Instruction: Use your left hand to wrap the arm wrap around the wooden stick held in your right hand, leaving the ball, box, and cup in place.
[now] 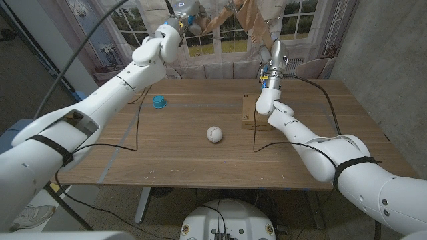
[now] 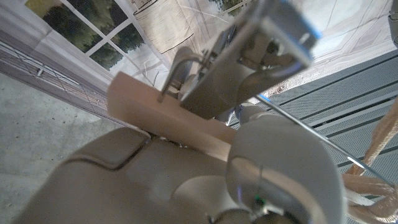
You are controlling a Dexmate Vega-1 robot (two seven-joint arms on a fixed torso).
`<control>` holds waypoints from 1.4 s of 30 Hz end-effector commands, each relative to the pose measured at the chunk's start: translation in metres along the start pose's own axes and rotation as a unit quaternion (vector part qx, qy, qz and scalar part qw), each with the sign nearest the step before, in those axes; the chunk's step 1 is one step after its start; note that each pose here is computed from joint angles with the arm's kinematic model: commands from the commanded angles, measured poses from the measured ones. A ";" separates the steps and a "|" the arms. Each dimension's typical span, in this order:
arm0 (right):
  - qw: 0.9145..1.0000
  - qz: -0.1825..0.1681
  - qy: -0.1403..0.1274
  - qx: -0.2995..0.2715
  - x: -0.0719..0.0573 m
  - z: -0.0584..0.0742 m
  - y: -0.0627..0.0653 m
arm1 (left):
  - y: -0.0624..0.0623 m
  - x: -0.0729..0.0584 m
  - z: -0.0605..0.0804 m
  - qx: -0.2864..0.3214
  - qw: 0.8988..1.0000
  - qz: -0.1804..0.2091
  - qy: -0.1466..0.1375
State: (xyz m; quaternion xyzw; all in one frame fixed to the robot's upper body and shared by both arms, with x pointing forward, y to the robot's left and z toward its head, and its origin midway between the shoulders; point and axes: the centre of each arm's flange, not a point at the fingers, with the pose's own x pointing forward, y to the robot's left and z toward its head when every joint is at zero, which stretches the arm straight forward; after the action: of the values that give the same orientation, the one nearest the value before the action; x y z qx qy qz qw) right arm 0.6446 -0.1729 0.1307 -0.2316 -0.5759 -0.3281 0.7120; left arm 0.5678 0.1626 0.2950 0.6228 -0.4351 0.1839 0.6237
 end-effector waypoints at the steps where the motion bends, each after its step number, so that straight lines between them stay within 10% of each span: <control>1: 0.996 -0.027 0.014 -0.083 0.009 0.011 0.000 | -0.030 -0.006 0.027 -0.023 0.997 -0.049 -0.048; 18: 0.988 -0.040 0.072 -0.131 0.021 0.029 -0.003 | -0.064 -0.012 0.054 -0.067 0.992 -0.059 -0.091; 28: 0.965 -0.010 0.148 -0.215 0.033 0.014 0.006 | -0.070 -0.024 0.071 -0.085 0.989 -0.051 -0.110; 42: 0.933 0.015 0.142 -0.331 0.026 -0.007 0.020 | -0.059 -0.032 0.092 -0.076 0.986 -0.049 -0.138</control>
State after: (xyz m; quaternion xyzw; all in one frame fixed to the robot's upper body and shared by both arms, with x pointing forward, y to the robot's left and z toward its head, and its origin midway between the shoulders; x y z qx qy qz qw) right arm 0.6545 -0.1657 0.1617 -0.3489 -0.3689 -0.4926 0.7068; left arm 0.5798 0.0887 0.2231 0.6108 -0.4856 0.0423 0.6240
